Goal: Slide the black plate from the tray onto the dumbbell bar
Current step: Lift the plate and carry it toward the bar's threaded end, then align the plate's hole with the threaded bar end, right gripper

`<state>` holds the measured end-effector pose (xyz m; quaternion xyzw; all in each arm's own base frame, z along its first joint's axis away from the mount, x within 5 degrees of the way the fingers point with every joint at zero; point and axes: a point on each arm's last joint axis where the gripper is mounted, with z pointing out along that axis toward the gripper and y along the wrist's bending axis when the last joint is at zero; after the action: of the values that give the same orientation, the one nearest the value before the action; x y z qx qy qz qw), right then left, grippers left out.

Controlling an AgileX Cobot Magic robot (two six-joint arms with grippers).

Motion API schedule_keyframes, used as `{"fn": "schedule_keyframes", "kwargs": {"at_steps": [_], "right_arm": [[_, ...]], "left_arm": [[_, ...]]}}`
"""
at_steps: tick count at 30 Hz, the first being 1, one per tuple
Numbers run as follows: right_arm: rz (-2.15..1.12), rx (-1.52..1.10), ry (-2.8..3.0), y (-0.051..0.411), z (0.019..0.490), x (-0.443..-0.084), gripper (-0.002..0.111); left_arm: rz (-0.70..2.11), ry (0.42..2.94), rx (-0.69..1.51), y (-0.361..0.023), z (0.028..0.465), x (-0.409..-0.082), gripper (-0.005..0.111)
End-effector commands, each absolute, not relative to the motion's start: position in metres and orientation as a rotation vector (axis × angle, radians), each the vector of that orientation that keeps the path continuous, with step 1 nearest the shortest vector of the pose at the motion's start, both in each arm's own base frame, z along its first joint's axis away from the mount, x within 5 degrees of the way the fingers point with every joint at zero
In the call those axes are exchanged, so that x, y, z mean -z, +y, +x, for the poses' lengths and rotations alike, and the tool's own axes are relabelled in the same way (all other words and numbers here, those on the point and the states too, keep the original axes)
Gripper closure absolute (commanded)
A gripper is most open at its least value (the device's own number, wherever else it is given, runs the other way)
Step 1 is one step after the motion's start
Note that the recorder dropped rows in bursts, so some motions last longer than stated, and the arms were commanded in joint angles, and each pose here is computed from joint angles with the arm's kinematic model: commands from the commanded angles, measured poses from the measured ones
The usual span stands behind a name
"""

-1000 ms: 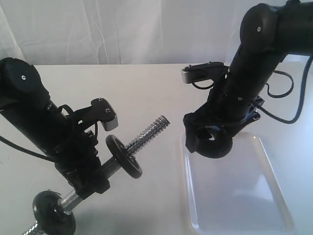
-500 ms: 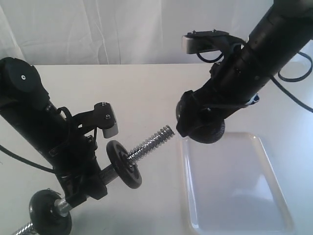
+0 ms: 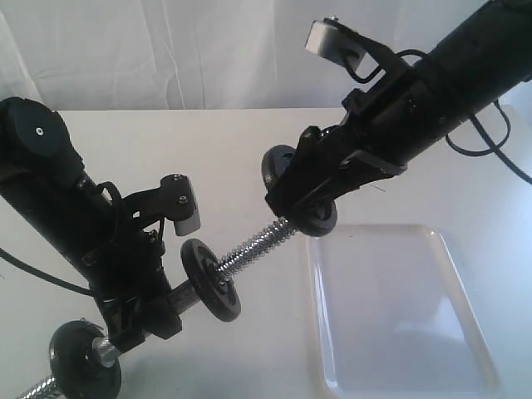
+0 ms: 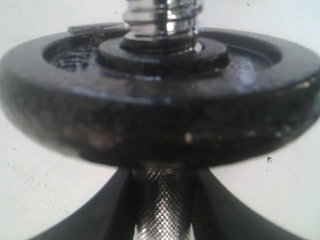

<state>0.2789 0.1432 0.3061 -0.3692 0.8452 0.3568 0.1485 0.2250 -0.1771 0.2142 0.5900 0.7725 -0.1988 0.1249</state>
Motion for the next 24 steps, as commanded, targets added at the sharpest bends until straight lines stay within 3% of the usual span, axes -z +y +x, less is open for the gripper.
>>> {"fn": "schedule_keyframes", "kwargs": {"at_steps": [1,6,24], "right_arm": [[-0.897,-1.124,2.414,0.129,0.297,-0.3,0.108],[-0.747,-1.189,2.521,0.13,0.304,-0.288,0.108],[-0.666,-1.31,2.544,0.135,0.297,-0.276,0.108]], "left_arm": [[1.664,2.171,0.692,-0.185,0.218,-0.239,0.107],[1.653,2.158,0.732,-0.187,0.217,-0.241,0.107],[1.574,2.165,0.729,-0.189,0.221,-0.242,0.107]]}}
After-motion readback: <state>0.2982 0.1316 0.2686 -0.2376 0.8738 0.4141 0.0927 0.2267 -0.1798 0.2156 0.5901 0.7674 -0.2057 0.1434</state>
